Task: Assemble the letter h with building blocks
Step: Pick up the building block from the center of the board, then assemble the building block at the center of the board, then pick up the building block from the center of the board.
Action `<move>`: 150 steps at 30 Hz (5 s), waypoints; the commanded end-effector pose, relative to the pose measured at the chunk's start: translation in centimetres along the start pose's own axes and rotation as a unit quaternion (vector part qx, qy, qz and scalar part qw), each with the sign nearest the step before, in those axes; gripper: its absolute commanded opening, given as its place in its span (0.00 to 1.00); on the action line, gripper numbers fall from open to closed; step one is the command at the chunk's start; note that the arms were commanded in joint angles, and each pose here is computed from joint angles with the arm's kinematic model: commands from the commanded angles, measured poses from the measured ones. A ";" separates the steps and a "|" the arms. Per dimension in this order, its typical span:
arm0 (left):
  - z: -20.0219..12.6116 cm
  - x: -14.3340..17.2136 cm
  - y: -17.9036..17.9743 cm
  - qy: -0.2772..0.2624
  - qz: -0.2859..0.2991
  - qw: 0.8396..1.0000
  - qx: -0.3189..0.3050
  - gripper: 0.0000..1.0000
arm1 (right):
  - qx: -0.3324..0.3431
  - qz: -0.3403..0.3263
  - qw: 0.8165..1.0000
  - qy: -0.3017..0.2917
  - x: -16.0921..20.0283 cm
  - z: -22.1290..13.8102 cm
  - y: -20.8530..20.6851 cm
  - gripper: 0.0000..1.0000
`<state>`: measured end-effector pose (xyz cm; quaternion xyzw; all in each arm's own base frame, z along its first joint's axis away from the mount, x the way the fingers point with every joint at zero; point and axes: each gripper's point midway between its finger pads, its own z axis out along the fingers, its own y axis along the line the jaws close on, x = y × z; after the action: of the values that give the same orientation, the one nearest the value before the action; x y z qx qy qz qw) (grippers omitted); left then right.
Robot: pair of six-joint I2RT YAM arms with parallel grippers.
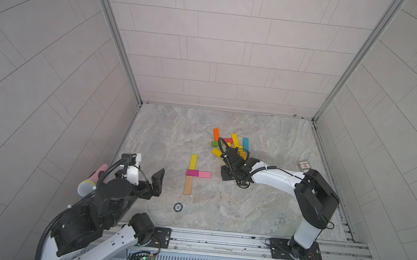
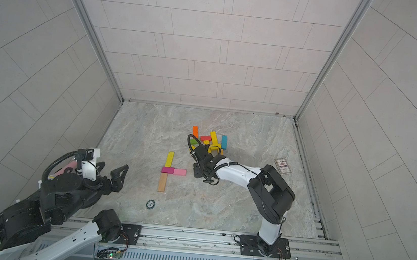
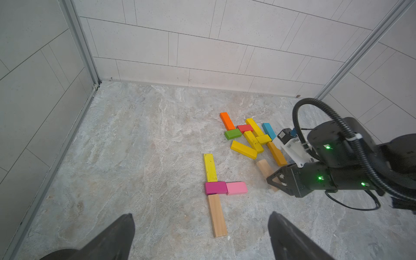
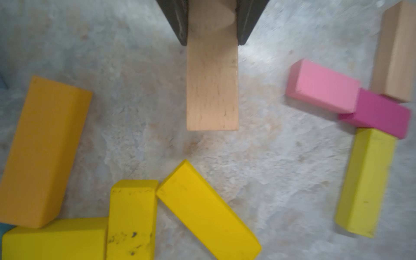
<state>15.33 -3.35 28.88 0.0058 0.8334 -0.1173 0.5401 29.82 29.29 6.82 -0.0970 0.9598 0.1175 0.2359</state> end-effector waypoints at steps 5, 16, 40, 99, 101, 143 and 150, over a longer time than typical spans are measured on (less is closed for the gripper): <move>-0.6 -0.5 0.3 -0.020 -0.001 1.000 0.005 1.00 | 0.012 0.045 0.999 -0.013 3.5 -3.5 3.2 0.21; -2.9 -2.7 0.3 -0.049 -0.022 0.998 0.028 1.00 | 0.025 0.052 0.998 0.002 8.0 -2.9 8.5 0.16; -5.5 -5.1 1.5 -0.083 -0.023 0.996 0.018 1.00 | 0.084 0.088 0.992 0.036 8.2 0.7 8.3 0.09; -5.2 -5.2 2.1 -0.086 0.006 0.996 -0.008 1.00 | 0.102 0.105 0.987 0.072 7.3 4.1 7.5 0.20; -5.2 -5.2 2.2 -0.086 0.007 0.996 -0.009 1.00 | 0.102 0.107 0.986 0.071 7.3 4.1 7.5 0.23; -4.8 -4.8 2.1 -0.081 0.006 0.997 -0.010 1.00 | 0.129 0.003 0.991 -0.026 1.4 1.2 7.3 0.84; -4.7 -4.7 2.1 -0.078 0.006 0.997 -0.011 1.00 | 0.118 -0.011 0.993 -0.013 1.8 2.4 8.0 0.83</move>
<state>13.07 0.12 34.97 -0.0048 0.7841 -0.1191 0.6091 27.09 37.37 5.60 -0.0705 0.9631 0.0128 0.2593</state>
